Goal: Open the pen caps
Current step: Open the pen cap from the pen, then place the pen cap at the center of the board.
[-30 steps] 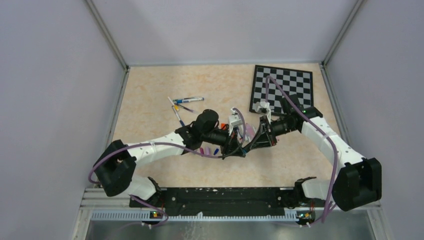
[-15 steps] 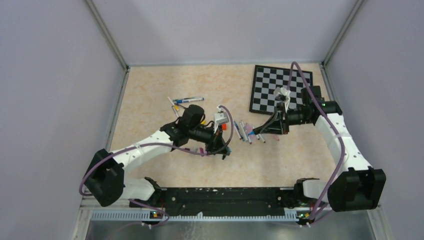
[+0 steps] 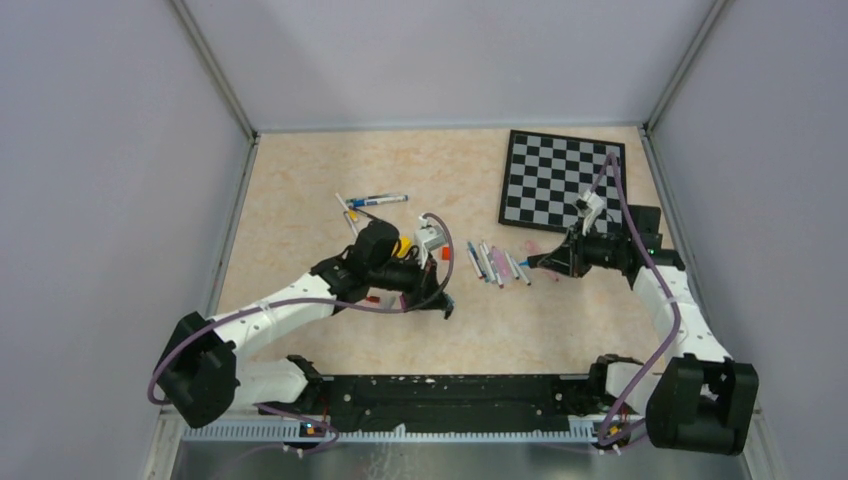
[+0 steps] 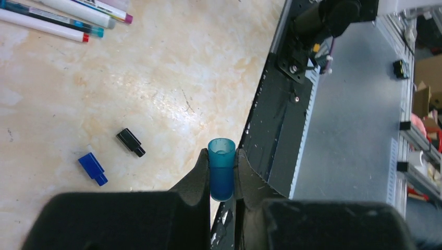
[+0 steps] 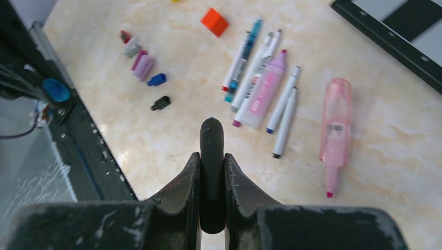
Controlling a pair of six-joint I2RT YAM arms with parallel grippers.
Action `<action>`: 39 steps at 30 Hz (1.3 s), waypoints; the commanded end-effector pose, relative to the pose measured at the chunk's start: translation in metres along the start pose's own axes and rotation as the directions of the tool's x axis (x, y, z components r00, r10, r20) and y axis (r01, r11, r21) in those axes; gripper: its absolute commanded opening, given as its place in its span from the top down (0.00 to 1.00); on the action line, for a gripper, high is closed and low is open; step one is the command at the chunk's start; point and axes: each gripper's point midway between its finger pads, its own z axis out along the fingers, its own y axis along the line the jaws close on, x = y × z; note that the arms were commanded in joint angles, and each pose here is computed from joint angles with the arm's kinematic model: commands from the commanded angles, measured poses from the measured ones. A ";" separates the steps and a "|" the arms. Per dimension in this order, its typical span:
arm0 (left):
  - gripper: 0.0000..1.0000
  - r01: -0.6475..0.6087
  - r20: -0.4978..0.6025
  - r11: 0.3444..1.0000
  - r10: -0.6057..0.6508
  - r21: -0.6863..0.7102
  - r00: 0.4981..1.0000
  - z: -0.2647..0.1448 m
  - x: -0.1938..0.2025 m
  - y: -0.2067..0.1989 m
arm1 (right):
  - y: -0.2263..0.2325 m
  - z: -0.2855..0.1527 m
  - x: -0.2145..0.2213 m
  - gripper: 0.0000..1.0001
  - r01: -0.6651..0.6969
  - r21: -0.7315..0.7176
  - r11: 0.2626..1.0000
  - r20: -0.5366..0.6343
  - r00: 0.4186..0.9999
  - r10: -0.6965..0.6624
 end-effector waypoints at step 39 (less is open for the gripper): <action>0.73 0.105 -0.048 0.805 -0.163 -0.583 0.985 0.102 0.036 0.068 | -0.138 -0.028 0.011 1.00 -0.575 0.394 0.717 0.525 0.781 0.338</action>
